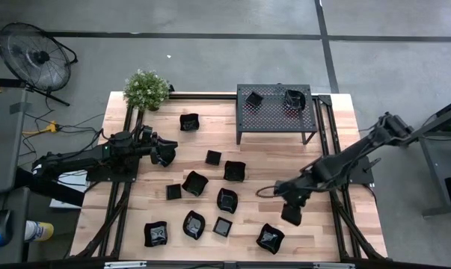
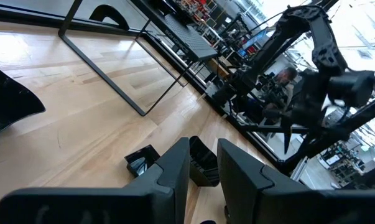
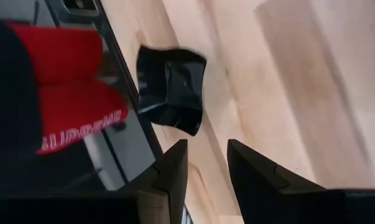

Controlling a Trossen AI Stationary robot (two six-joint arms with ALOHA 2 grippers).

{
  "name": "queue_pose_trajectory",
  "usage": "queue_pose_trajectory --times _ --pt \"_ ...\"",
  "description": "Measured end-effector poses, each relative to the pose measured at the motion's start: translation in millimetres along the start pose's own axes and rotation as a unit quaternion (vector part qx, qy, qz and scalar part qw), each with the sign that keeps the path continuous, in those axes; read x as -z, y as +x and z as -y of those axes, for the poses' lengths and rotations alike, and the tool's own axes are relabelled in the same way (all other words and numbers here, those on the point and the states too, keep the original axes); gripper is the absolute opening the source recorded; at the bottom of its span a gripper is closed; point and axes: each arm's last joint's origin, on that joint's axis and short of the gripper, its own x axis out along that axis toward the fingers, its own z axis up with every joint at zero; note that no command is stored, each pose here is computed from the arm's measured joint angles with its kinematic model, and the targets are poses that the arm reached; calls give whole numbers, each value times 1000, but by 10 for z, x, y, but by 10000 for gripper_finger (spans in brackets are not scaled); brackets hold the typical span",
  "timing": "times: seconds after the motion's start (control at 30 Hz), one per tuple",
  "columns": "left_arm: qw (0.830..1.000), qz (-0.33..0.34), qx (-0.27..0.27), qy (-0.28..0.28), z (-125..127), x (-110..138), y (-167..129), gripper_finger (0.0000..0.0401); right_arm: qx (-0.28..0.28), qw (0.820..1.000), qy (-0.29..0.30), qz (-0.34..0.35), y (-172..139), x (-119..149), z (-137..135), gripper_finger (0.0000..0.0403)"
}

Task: Pick & Place Mini shaped plates
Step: Put the black distorted square plate on the shelf

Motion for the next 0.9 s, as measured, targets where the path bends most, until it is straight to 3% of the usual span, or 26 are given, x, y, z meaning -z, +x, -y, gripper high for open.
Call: queue_pose_trajectory --times 0.23,0.5,0.9 --pt "1000 0 0 0 0 0 0 81 -24 999 -1 -29 381 -97 -64 108" --pt "1000 0 0 0 0 0 0 81 -11 999 16 -37 509 -114 -41 108" --pt "1000 0 0 0 0 0 0 81 14 998 -34 -41 810 -40 -47 108"
